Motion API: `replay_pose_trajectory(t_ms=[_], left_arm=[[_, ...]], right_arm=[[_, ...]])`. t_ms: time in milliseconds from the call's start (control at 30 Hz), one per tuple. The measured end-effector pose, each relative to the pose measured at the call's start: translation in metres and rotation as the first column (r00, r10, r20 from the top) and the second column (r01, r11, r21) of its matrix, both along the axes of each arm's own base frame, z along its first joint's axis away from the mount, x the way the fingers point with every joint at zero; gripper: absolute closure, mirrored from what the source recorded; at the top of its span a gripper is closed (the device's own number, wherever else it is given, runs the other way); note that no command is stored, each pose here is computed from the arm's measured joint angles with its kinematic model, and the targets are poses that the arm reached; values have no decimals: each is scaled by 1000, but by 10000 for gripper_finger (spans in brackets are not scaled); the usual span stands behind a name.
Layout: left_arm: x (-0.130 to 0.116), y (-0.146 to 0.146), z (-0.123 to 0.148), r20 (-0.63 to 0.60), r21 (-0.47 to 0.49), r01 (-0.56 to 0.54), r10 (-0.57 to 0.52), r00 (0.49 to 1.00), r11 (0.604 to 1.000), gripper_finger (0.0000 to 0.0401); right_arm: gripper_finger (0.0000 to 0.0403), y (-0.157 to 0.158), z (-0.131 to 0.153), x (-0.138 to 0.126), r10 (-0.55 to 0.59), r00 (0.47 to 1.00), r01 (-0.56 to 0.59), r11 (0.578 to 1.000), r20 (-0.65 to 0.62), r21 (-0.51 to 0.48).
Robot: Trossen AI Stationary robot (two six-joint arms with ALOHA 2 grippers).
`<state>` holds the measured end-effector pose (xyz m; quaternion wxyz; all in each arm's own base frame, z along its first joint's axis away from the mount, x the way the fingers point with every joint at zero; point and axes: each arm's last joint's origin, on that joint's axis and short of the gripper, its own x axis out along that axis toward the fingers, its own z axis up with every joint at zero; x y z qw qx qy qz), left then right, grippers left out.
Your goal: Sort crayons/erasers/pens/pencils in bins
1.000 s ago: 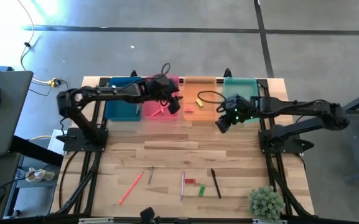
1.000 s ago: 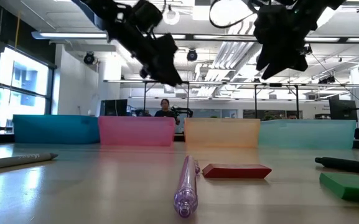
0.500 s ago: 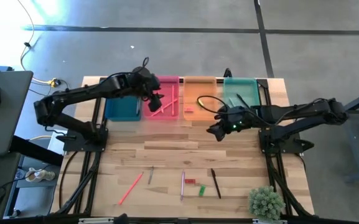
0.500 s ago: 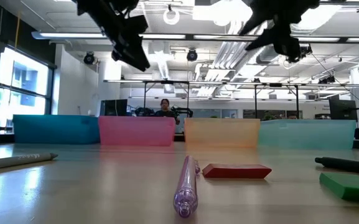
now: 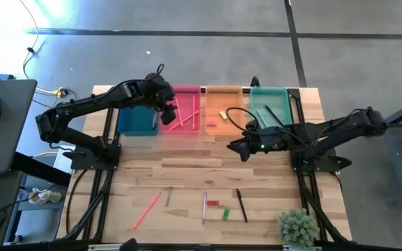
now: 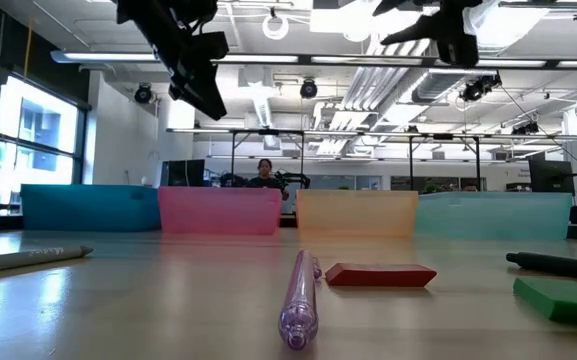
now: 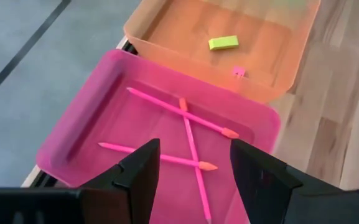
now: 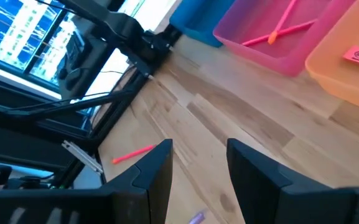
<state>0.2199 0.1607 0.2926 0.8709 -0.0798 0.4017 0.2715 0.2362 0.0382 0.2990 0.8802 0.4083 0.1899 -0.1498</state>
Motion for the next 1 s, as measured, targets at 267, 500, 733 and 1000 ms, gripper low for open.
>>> replay_pose_trajectory(t_ms=[267, 500, 733, 1000], left_arm=[[-4, -5, -6, -32, -109, -20, 16, 999, 994, 219], [-11, -17, -14, -119, -261, -141, 113, 986, 955, 219], [-15, -37, -20, -240, -382, -298, 218, 946, 875, 219], [-7, -59, -21, -265, -404, -284, 186, 946, 869, 219]], right_arm=[[259, 12, 9, 8, 19, 987, -26, 999, -162, -42], [259, 26, -10, 12, 94, 917, -104, 995, -386, -5], [259, 44, -35, 16, 105, 831, -84, 994, -547, 64], [259, 67, -71, 24, 74, 729, -57, 997, -680, 48]])
